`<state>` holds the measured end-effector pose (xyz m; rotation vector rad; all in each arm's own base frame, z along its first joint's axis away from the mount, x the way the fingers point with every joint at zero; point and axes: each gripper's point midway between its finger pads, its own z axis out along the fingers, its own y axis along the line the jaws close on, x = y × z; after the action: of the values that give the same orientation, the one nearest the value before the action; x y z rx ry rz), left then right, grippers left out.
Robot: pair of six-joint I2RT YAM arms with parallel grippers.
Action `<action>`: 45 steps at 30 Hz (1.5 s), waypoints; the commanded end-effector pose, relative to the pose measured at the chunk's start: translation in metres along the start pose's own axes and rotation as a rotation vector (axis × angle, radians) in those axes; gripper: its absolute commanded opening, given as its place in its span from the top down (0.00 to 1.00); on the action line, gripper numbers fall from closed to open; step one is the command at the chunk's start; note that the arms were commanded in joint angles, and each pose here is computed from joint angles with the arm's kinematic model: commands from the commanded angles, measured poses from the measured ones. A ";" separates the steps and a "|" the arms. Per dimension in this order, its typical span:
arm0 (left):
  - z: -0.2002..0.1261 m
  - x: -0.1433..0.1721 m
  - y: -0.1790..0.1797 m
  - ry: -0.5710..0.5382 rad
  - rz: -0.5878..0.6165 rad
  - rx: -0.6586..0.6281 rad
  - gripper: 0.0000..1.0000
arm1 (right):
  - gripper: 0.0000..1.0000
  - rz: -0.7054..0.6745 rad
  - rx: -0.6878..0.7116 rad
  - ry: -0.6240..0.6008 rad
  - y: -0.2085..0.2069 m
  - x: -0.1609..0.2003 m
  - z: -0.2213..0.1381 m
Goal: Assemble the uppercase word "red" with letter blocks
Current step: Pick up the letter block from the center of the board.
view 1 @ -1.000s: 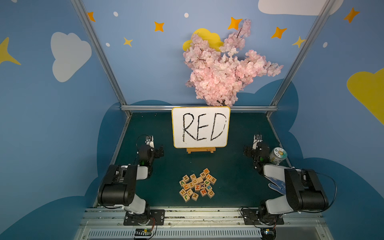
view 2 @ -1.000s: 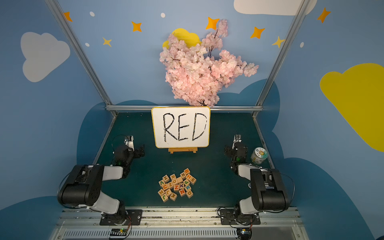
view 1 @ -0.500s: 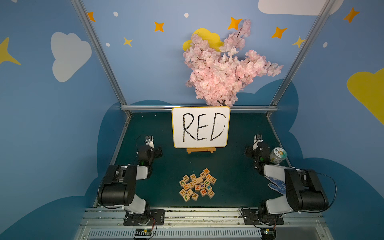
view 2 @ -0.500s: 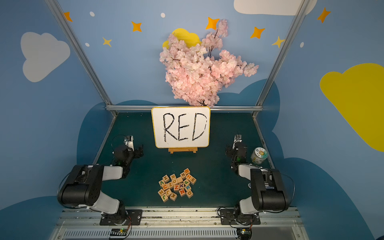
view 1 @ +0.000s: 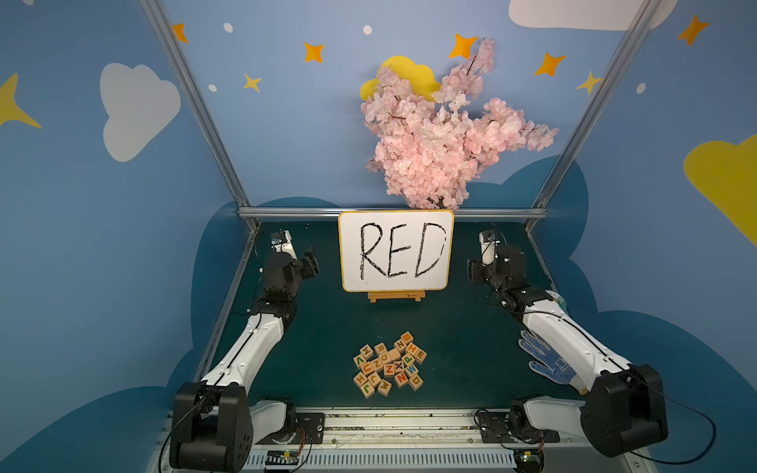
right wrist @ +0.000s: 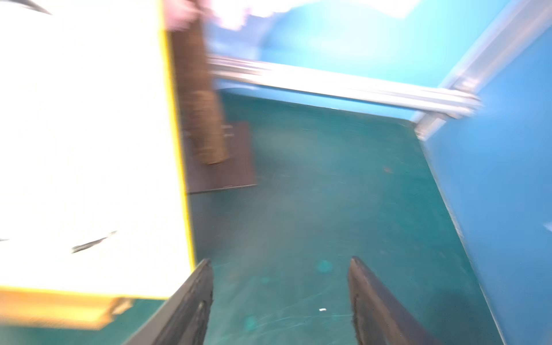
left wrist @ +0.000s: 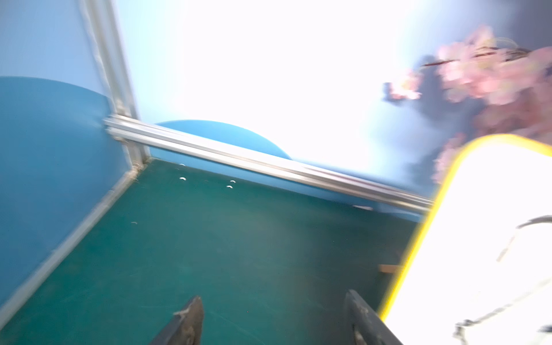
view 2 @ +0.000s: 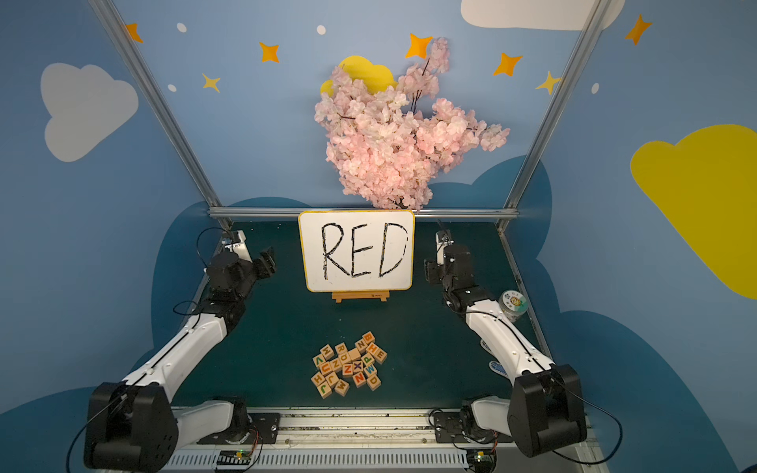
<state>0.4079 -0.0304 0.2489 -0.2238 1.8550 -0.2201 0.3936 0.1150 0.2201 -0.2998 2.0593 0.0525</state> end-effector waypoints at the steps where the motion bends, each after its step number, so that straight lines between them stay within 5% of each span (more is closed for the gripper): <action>1: -0.020 0.034 -0.026 0.242 0.018 0.057 0.27 | 0.31 -0.089 -0.220 0.183 0.055 0.033 -0.011; 6: -0.039 0.051 -0.035 0.343 0.098 0.131 0.25 | 0.35 -0.274 -0.471 0.273 0.129 0.046 -0.036; 13: -0.057 0.078 -0.048 0.394 0.051 0.250 0.23 | 0.50 -0.425 -0.632 0.414 0.206 0.072 -0.066; 22: -0.095 0.101 -0.041 0.422 -0.026 0.259 0.24 | 0.60 -0.263 -0.614 0.532 0.262 0.099 -0.071; 45: -0.092 0.095 -0.044 0.362 0.018 0.247 0.23 | 0.54 -0.299 -0.561 0.702 0.318 0.163 -0.061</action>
<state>0.2918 -0.0963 0.2005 -0.0010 2.1695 -0.5159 0.1939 0.3768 0.0765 -1.0950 2.6260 0.3961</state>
